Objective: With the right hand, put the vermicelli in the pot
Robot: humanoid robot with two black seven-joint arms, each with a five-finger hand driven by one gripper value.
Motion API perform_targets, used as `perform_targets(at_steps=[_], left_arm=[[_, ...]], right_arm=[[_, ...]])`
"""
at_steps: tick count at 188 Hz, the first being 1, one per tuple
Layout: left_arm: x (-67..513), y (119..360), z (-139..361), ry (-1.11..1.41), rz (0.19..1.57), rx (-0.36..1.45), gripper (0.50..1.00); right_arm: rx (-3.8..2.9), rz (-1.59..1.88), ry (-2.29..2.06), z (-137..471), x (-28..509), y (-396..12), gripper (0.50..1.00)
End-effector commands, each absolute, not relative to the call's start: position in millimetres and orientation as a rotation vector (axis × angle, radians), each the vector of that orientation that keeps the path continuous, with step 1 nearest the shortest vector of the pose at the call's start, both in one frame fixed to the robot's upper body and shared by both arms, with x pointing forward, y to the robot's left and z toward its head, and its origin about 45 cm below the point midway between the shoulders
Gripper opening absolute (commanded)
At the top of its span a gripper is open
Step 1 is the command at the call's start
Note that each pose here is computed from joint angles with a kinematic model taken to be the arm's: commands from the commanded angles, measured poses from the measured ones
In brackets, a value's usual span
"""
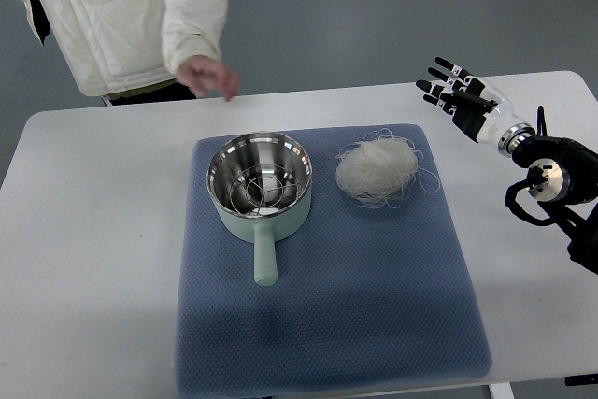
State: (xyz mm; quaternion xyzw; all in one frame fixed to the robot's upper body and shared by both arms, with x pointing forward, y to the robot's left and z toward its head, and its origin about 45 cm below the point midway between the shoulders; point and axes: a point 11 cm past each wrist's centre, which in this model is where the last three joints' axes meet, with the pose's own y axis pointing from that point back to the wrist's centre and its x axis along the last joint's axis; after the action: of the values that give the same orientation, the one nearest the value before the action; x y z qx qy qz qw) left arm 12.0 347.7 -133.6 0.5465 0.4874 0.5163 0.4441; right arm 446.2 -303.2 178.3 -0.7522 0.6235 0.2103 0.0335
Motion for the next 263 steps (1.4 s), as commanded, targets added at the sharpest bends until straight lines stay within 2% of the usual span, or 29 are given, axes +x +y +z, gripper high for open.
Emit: perform_targets(at_steps=[1,195,263], left_arm=[[11.8,347.9,-133.6,1.209,1.28,1.357,1.0],[8.4,348.5,-133.7,1.214,1.281,1.359,1.0],[7.3,348.5,-133.7,1.215,1.278,1.363,1.0]], right_arm=[[-2.317,0.641,1.914,180.1,447.2,-302.6,0.934],[-2.388,0.584,1.863,189.8,452.0,-296.3,0.934],[-2.478,0.502,1.761,210.0,457.0,-292.9,0.93]])
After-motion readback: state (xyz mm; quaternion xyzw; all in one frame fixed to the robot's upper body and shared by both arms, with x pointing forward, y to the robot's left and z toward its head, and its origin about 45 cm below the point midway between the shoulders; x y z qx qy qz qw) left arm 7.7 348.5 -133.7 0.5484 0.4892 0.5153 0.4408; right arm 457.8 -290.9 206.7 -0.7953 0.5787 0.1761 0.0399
